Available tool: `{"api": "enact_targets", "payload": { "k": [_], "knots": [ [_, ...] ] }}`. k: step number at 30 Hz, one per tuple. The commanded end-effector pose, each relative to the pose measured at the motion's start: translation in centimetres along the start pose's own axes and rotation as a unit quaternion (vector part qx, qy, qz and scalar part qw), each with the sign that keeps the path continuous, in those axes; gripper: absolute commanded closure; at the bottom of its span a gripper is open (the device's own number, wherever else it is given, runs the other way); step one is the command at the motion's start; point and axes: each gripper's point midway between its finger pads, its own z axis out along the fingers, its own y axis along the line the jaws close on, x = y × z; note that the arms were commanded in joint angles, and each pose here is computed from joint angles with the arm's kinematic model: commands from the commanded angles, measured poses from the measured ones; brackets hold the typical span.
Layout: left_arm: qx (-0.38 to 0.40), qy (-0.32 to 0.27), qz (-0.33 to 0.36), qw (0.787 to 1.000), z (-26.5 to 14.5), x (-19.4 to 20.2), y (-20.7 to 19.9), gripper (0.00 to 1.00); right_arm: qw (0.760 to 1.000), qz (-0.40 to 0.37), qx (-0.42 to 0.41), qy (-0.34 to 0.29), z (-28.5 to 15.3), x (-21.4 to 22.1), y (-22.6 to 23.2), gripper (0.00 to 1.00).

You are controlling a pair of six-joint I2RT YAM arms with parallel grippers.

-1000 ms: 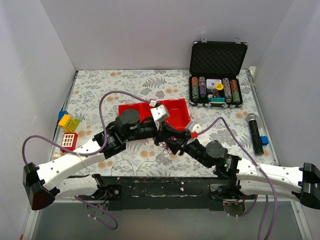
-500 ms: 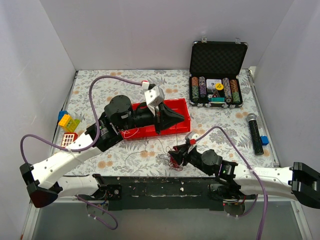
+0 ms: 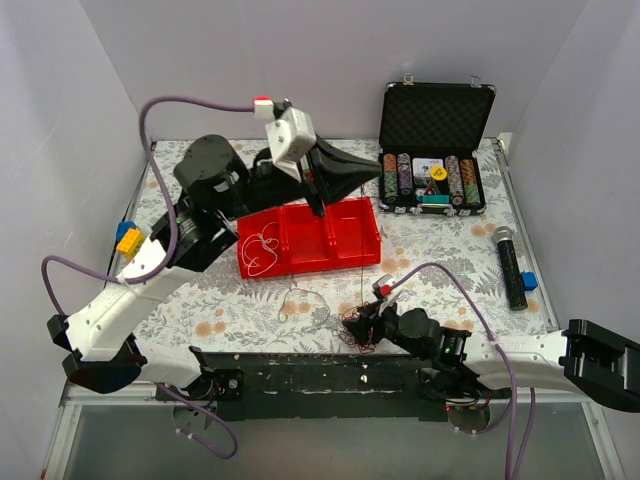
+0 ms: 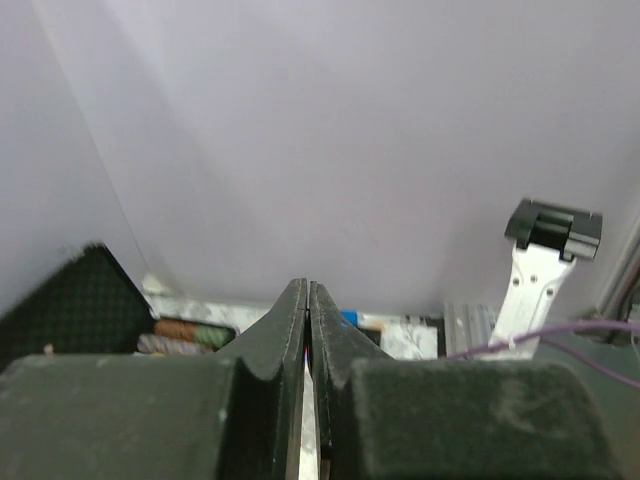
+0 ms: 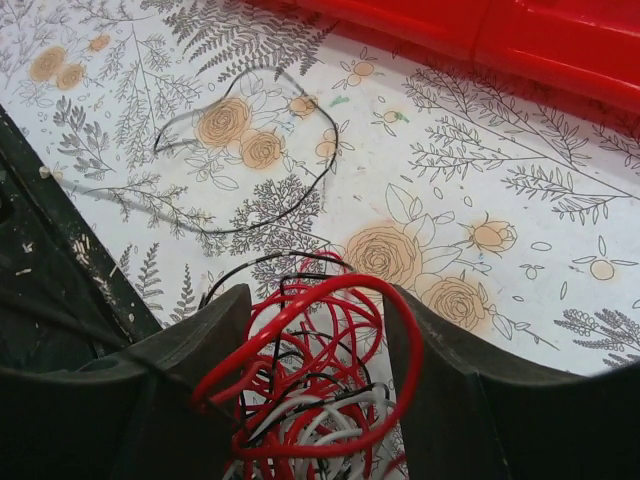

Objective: Untangle the cables

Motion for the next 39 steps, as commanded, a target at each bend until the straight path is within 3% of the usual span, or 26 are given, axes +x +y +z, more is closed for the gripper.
{"api": "enact_targets", "payload": {
  "k": [1, 9, 17, 21, 29, 39],
  "knots": [
    [-0.001, -0.106, 0.075, 0.992, -1.6, -10.4, -0.7, 1.00, 0.999, 0.005, 0.022, 0.023, -0.1, 1.6, -0.9, 0.36],
    [-0.033, -0.251, 0.155, 0.955, -4.2, -23.2, -1.0, 1.00, 0.998, 0.010, 0.038, 0.051, -0.4, 3.6, -1.9, 0.33],
    [-0.054, -0.307, 0.197, 0.930, -6.2, -27.1, -1.4, 1.00, 0.997, 0.008, 0.052, 0.065, -0.6, 4.3, -2.4, 0.34],
    [-0.049, -0.275, 0.189, 0.941, -5.6, -24.8, -1.2, 1.00, 0.998, -0.002, 0.050, 0.048, -0.5, 2.3, -1.9, 0.34],
    [-0.048, -0.211, 0.178, 0.960, -4.4, -19.7, -0.4, 1.00, 0.995, -0.024, -0.041, -0.089, -1.3, -9.7, 3.5, 0.25],
    [-0.042, -0.161, 0.153, 0.974, -3.3, -15.1, 0.1, 1.00, 0.977, -0.041, -0.184, -0.097, -2.3, -14.4, 10.4, 0.22]
  ]
}}
